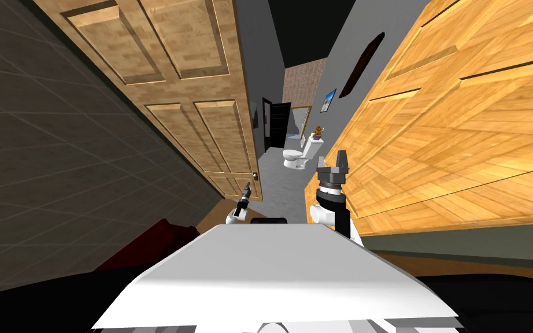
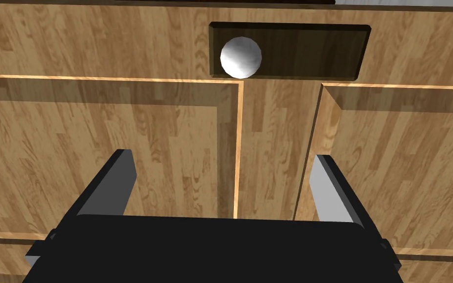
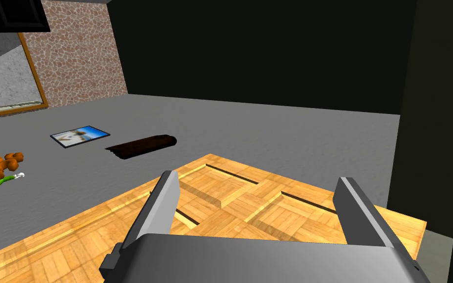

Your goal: Push the door open

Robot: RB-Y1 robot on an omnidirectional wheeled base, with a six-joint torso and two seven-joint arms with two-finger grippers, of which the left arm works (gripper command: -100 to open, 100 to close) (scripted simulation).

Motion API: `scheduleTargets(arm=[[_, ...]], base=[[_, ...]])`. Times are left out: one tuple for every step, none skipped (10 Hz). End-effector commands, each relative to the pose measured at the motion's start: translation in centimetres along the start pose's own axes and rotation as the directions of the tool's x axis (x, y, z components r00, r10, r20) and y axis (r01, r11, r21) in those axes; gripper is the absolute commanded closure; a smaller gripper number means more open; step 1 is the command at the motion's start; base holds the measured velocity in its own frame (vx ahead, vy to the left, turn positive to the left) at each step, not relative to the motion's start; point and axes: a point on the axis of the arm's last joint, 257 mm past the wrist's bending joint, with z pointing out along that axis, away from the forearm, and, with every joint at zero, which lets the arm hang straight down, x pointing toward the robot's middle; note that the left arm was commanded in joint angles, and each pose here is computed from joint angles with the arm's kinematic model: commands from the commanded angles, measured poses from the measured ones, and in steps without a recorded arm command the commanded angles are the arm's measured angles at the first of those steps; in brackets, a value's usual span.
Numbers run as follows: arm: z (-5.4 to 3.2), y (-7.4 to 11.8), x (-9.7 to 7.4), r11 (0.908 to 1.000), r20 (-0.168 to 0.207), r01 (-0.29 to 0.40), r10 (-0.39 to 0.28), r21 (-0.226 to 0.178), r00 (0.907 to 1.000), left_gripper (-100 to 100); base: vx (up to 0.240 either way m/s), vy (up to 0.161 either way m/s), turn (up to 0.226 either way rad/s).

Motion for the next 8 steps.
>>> scheduleTargets(arm=[[-0.08,-0.02,-0.23,1.0000,0.004,-0.002,0.002,0.002,1.0000,-100],[-0.11,-0.02,-0.28,1.0000,0.005,-0.003,0.003,0.003,1.0000,-100],[-0.16,-0.03,-0.40,1.0000,0.007,-0.004,0.004,0.004,1.0000,-100],[-0.23,-0.04,-0.51,1.0000,0.010,-0.005,0.005,0.006,0.9999,-100],[-0.29,-0.05,-0.60,1.0000,0.013,-0.005,0.005,0.007,0.9999,-100],[-0.35,-0.06,-0.66,0.9999,0.016,-0.005,0.005,0.009,0.9999,-100],[-0.43,-0.07,-0.71,0.9999,0.019,-0.004,0.004,0.012,0.9998,-100],[-0.48,-0.08,-0.71,0.9999,0.021,-0.003,0.003,0.013,0.9998,-100]], base=[[0.060,-0.027,-0.031],[0.154,-0.013,-0.015],[0.194,-0.014,-0.018],[0.212,-0.028,-0.025],[0.234,-0.032,-0.031],[0.225,-0.040,-0.023],[0.220,-0.038,-0.029],[0.207,-0.027,-0.030]])
